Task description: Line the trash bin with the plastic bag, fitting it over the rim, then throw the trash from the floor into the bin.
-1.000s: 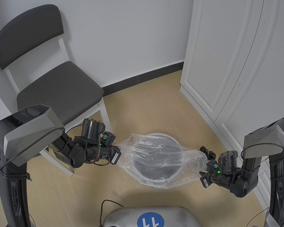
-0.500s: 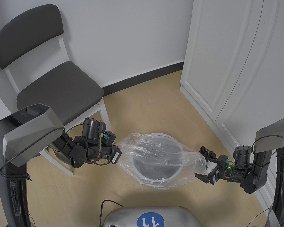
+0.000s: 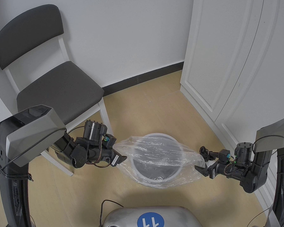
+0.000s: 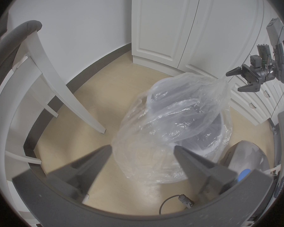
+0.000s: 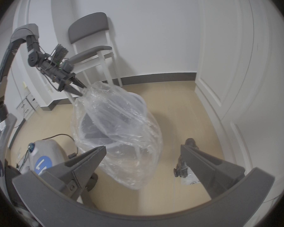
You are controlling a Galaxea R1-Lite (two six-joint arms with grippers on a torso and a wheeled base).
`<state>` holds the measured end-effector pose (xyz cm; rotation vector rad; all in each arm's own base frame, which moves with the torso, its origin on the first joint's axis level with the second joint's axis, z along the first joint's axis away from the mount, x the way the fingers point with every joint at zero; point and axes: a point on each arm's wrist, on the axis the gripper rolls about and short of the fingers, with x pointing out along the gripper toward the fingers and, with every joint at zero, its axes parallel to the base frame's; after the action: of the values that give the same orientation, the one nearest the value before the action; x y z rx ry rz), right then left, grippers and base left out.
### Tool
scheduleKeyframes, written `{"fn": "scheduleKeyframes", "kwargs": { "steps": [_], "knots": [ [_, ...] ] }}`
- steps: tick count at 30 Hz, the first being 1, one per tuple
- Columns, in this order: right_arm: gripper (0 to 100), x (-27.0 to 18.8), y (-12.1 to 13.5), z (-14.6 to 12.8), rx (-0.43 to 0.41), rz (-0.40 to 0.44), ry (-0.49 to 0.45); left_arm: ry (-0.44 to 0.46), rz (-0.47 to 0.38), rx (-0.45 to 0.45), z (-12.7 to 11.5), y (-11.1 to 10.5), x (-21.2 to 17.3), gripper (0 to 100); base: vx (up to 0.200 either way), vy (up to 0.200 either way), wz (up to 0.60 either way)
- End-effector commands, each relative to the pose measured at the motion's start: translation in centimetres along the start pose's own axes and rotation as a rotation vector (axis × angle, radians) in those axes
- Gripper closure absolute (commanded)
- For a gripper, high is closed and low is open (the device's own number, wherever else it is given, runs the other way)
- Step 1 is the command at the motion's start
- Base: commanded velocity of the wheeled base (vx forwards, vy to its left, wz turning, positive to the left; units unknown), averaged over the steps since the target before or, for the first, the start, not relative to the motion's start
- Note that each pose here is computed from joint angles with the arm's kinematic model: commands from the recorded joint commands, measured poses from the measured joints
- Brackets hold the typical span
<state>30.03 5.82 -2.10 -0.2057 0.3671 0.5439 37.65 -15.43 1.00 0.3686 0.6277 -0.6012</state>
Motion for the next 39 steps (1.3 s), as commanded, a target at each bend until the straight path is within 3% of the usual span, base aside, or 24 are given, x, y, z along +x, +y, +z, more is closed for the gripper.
{"fn": "scheduleKeyframes", "kwargs": {
  "steps": [1, 6, 11, 15, 21, 29, 39],
  "knots": [
    [0, 1.0, 1.8, 1.9, -0.009, -0.067, -0.040, -0.008, 0.013, -0.001, 0.4, 0.6, -0.7, 0, 0.000, 0.000, 0.00],
    [0, 2.1, 5.9, 3.7, -0.006, -0.119, -0.085, -0.020, 0.024, 0.010, 0.8, 0.9, -1.8, 0, 0.000, 0.000, 0.00],
    [0, 2.3, 7.5, 5.8, -0.061, -0.126, -0.099, -0.027, 0.031, 0.049, 1.1, 1.0, -3.4, 0, 0.000, 0.000, 0.00],
    [0, 2.1, 8.1, 8.8, -0.208, -0.107, -0.011, -0.032, 0.029, 0.055, 1.3, 0.7, -3.9, 0, 0.000, 0.000, 0.00],
    [0, 2.1, 11.0, 12.3, -0.348, -0.051, 0.124, -0.033, 0.028, 0.056, 1.3, 0.7, -3.8, 0, 0.000, 0.000, 0.00],
    [0, 4.5, 12.9, 10.5, -0.524, 0.017, 0.178, -0.029, 0.037, 0.062, 1.3, 0.4, -3.6, 0, 0.000, 0.000, 0.00],
    [0, 7.9, 13.6, 8.6, -0.572, 0.040, 0.219, -0.025, 0.051, 0.066, 1.4, 0.3, -3.5, 0, 0.000, 0.000, 0.00]
  ]
}}
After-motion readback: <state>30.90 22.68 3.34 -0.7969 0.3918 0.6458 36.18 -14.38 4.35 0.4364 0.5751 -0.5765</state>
